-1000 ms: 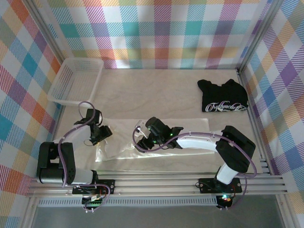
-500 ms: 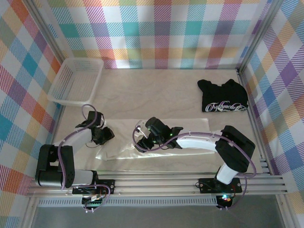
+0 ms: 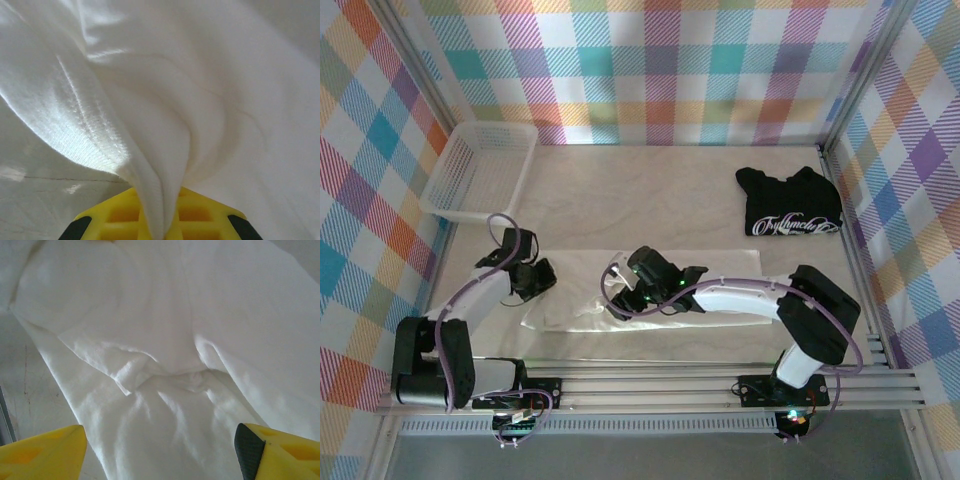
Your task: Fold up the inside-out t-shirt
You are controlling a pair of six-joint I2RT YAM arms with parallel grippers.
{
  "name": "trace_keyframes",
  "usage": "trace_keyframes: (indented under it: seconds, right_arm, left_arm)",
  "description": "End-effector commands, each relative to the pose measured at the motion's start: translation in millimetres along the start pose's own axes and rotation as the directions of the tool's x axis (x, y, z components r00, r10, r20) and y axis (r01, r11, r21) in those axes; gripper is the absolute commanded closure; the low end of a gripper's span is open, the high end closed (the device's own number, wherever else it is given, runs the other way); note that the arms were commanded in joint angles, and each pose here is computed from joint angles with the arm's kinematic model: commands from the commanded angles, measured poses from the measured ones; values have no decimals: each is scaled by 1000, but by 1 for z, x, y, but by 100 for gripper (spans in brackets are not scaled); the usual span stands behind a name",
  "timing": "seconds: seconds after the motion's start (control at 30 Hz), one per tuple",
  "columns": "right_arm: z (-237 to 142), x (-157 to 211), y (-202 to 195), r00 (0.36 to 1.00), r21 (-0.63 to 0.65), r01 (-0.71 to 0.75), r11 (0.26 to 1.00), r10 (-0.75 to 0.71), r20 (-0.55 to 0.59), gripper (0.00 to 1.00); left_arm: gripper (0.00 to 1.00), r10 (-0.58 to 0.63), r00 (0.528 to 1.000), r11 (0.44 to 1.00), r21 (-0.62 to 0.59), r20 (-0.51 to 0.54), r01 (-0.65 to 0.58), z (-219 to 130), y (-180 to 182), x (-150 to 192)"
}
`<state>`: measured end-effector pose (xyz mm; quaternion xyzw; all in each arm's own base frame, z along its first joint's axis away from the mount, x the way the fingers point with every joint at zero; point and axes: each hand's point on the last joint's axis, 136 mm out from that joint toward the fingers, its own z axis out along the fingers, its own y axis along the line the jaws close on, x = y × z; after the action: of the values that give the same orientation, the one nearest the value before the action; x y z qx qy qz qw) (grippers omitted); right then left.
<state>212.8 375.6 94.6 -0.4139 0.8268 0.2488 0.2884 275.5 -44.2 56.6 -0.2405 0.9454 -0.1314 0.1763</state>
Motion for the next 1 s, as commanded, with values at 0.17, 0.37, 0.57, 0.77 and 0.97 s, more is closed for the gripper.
trace_keyframes:
  seconds: [0.17, 0.37, 0.57, 0.77, 0.97]
  right_arm:
    - [-44, -22, -40, 989, 68, -108, 992, 100, 112, 21]
    - [-61, -17, -64, 982, 107, -157, 982, 143, 121, 21]
    - [-84, 0, -101, 957, 179, -276, 944, 253, 140, 21]
    - [-99, 19, -128, 931, 235, -362, 902, 337, 144, 21]
    - [-97, 26, -128, 925, 226, -380, 897, 362, 117, 21]
  left_arm:
    - [100, 134, 988, 958, -264, 83, -108, -69, 16, -45]
    - [100, 312, 948, 801, -555, 63, -227, -126, 41, -85]
    - [100, 419, 906, 639, -730, 66, -243, -178, 45, -124]
    - [100, 462, 887, 645, -693, 18, -323, -159, 18, -115]
    - [100, 496, 868, 659, -651, 1, -376, -147, -3, -99]
